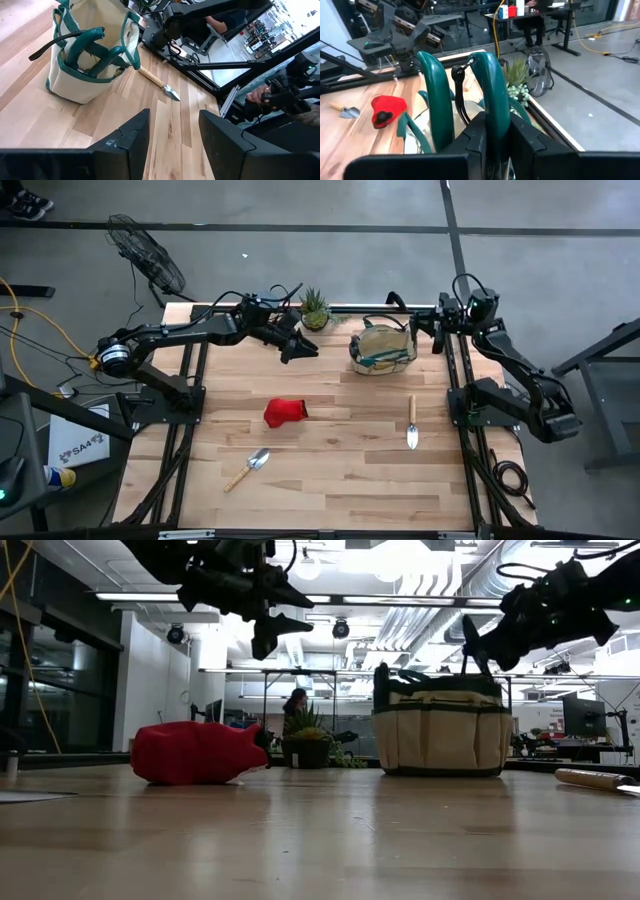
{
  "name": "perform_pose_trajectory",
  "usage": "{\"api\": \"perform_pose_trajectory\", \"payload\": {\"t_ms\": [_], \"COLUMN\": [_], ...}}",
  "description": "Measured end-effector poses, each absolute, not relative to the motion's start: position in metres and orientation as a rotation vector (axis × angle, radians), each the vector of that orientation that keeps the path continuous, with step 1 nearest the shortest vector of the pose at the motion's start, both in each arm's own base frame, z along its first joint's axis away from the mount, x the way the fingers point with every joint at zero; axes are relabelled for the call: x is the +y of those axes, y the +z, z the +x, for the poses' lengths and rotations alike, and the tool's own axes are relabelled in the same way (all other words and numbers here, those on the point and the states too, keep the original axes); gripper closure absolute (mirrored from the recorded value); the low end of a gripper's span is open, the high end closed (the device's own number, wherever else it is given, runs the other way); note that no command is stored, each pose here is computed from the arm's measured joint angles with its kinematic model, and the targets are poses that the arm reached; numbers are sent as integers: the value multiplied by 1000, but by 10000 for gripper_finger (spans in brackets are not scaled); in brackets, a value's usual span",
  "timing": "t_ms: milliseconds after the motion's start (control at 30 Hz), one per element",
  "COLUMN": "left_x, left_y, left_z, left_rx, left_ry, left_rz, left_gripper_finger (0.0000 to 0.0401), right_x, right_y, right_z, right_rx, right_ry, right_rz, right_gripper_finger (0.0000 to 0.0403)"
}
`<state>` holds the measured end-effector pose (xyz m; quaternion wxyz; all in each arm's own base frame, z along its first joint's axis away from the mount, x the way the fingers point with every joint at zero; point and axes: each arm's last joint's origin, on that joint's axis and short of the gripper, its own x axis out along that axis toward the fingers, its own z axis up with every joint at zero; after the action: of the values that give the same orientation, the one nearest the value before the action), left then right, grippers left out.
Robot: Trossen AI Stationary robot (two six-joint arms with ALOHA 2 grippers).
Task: Pick & Place Garden tools in Gardening bag
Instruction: Put the green shear scissors into the light brown gardening bag
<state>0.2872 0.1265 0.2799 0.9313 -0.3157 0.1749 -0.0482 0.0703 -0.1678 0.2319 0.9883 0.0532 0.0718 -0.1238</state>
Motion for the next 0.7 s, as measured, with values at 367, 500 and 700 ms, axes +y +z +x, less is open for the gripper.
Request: {"api": "perform_pose_trajectory", "payload": {"t_ms": [367,500,700], "left_x": [126,126,126], "left_y": [280,280,280], "left_z": [287,287,287], "left_rx": [361,362,362], "left_ry": [-111,-118,-119], "left_rz": [-655,-660,-659], "left_gripper_finger": [235,235,235], "right_x": [-174,-176,-177], "right_y": [225,222,221], "right_z": [81,81,81], "right_rx": [148,160,162], "right_ry": [-196,-206,-204], "right_rz": [121,136,140], "right_gripper_finger": [360,360,344]}}
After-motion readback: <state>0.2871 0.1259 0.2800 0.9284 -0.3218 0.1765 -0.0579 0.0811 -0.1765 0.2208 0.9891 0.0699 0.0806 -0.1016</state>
